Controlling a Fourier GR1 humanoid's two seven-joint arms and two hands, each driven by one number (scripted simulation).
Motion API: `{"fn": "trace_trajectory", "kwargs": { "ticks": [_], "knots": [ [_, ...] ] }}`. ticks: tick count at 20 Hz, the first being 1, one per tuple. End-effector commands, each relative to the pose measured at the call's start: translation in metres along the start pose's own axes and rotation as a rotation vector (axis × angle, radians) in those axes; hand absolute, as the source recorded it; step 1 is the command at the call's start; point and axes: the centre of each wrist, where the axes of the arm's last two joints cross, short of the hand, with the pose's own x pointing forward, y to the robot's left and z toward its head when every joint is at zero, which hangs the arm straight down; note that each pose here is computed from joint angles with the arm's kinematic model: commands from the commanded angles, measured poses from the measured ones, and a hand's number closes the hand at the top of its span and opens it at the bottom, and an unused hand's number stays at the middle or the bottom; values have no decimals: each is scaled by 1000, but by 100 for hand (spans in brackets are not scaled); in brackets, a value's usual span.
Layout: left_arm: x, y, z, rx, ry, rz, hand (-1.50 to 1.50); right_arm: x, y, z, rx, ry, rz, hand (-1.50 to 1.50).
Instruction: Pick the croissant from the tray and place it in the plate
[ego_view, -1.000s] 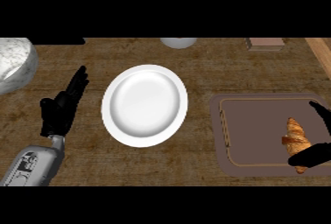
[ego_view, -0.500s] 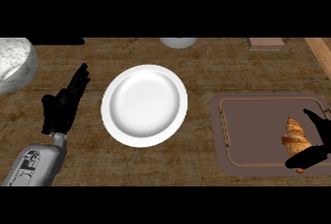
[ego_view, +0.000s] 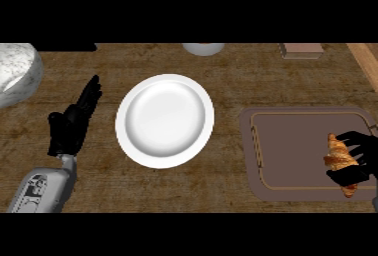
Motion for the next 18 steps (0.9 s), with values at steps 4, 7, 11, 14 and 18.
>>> {"fn": "trace_trajectory", "kwargs": {
  "ticks": [4, 7, 11, 14, 18],
  "knots": [
    [-17, 20, -16, 7, 13, 17, 0, 7, 9, -11, -54, -19, 10, 150],
    [4, -2, -2, 0, -3, 11, 0, 18, 34, 36, -56, -86, 44, 150],
    [2, 11, -3, -1, 6, 1, 0, 59, 72, 94, -54, -205, 141, 150],
    [-5, 1, -5, 18, -7, -10, 0, 66, 61, 126, -179, -276, 89, 150],
    [2, 12, 0, -9, 14, 4, 0, 80, 49, 151, -417, -410, -5, 150]
  ]
}}
